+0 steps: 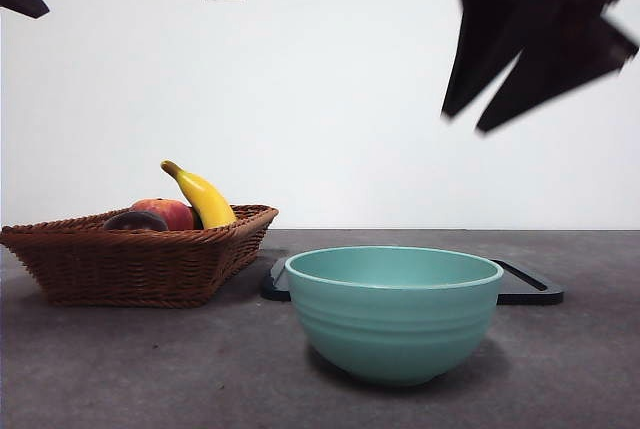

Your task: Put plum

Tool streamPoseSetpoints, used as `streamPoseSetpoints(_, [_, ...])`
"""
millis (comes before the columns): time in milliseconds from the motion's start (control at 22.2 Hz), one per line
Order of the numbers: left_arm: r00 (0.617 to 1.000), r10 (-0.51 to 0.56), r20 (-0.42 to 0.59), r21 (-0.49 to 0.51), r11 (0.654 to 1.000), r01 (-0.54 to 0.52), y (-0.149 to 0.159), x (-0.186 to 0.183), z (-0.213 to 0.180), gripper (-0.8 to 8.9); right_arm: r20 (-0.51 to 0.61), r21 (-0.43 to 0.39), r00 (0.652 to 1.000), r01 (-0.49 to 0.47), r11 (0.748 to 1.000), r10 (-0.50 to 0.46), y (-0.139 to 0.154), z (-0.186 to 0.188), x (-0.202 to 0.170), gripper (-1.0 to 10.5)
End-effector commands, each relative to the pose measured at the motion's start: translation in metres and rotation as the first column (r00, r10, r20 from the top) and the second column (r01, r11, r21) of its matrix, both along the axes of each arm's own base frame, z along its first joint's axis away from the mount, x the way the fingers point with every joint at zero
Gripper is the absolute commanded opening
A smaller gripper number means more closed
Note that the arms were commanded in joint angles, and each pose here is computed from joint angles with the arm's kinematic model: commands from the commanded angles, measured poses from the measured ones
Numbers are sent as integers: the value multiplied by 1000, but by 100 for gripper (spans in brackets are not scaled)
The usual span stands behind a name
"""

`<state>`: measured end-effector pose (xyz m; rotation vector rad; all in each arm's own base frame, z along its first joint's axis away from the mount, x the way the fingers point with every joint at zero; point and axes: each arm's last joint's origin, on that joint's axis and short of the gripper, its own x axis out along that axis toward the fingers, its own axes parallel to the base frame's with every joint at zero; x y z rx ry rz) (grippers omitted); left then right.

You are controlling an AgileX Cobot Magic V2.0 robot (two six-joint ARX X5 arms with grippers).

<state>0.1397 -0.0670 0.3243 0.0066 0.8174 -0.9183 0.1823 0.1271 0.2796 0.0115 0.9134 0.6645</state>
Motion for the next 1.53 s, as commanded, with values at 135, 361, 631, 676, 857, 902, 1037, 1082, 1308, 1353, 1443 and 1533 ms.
streamPoseSetpoints(135, [1000, -17, 17, -1, 1000, 17, -1, 1, 3, 404, 54, 77, 996, -72, 994, 68, -17, 30, -31, 175])
streamPoseSetpoints(361, [1000, -14, 10, -1, 1000, 14, -1, 0, 3, 404, 67, 95, 992, -116, 989, 110, -41, 43, -69, 175])
streamPoseSetpoints(631, [1000, -15, -15, 8, 1000, 15, 0, -1, 1, 404, 60, 86, 992, -120, 989, 115, -57, 46, -94, 175])
streamPoseSetpoints(676, [1000, -15, -16, 8, 1000, 15, 0, -1, 1, 404, 65, 88, 991, -120, 989, 115, -58, 47, -94, 175])
streamPoseSetpoints(857, [1000, -15, -16, 8, 1000, 15, 0, -1, 1, 404, 63, 87, 991, -120, 989, 115, -58, 47, -95, 175])
streamPoseSetpoints(902, [1000, -15, -16, 8, 1000, 15, 0, -1, 1, 404, 61, 87, 992, -120, 989, 115, -58, 46, -95, 175])
streamPoseSetpoints(1037, [1000, -15, -16, 8, 1000, 15, 0, -1, 1, 404, 61, 86, 992, -119, 989, 114, -58, 46, -95, 175])
streamPoseSetpoints(1082, [1000, -15, -16, 8, 1000, 15, 0, -1, 1, 404, 61, 86, 992, -119, 989, 114, -58, 46, -95, 174])
streamPoseSetpoints(1308, [1000, -15, -16, 8, 1000, 15, 0, -1, 1, 321, 61, 86, 992, -119, 989, 114, -58, 46, -95, 164])
streamPoseSetpoints(1353, [1000, -15, -16, 8, 1000, 15, 0, -1, 1, 245, 61, 86, 992, -119, 989, 114, -58, 46, -95, 136])
streamPoseSetpoints(1443, [1000, -15, -15, 8, 1000, 15, 0, -1, 1, 102, 61, 86, 992, -120, 989, 115, -58, 46, -95, 66])
streamPoseSetpoints(1533, [1000, -15, -15, 8, 1000, 15, 0, -1, 1, 7, 62, 86, 991, -120, 989, 115, -58, 46, -95, 11])
